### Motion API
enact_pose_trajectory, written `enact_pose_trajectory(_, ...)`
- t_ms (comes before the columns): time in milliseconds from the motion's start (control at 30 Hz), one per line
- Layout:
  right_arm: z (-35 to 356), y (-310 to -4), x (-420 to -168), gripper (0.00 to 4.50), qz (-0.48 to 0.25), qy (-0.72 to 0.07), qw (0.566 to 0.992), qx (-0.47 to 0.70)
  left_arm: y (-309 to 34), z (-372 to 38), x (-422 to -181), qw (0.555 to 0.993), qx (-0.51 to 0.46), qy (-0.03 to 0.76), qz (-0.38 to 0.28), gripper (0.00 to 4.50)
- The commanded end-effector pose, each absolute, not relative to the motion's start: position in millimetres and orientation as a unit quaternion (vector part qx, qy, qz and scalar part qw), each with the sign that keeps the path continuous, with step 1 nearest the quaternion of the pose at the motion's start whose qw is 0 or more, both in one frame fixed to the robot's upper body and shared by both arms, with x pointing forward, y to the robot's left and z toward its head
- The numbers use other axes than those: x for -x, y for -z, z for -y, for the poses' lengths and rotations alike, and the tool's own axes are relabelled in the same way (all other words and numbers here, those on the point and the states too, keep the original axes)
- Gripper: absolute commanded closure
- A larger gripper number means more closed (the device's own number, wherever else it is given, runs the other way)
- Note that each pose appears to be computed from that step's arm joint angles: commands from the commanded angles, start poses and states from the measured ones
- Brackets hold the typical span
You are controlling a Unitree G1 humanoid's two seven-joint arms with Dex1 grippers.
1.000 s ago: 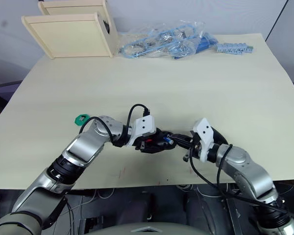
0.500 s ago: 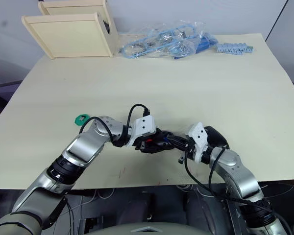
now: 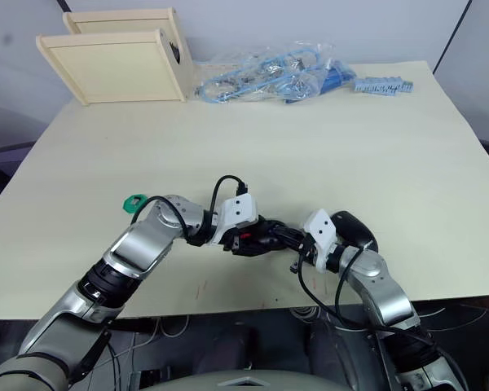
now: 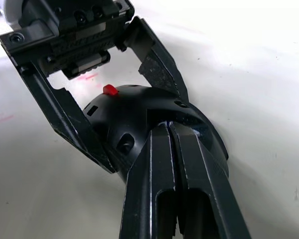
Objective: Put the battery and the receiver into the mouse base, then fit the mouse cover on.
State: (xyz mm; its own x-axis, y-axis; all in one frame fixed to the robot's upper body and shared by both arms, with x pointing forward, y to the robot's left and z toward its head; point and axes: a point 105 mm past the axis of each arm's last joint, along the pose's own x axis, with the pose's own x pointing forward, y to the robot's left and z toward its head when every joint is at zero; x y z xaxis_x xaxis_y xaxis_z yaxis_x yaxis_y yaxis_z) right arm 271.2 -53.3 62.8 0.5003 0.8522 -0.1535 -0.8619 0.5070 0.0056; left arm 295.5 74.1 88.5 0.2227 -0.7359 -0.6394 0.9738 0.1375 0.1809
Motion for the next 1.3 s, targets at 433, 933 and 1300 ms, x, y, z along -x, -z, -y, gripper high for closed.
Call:
enact_pose_trajectory(433,94.9,-120.4,-237.5,4.47,-0.005,-0.526,0.849,0.049,-84.0,-74.1,-292.1,0.725,-0.27,0.596,-0.214,1.56)
enact_pose_trajectory(933,184.8,-124.6,-190.9,0.79,-0.036,-0.47,0.879,0.074,-84.9,-78.3,-290.3,0.725,-0.27,0.6,-0.205,1.56)
enact_pose_trajectory(1300,215.2,-118.8,-161.6,0.02,-0.062,-0.466,0.88,0.063,-86.4,-79.3,-290.6,0.727,-0.265,0.601,-0.198,1.56)
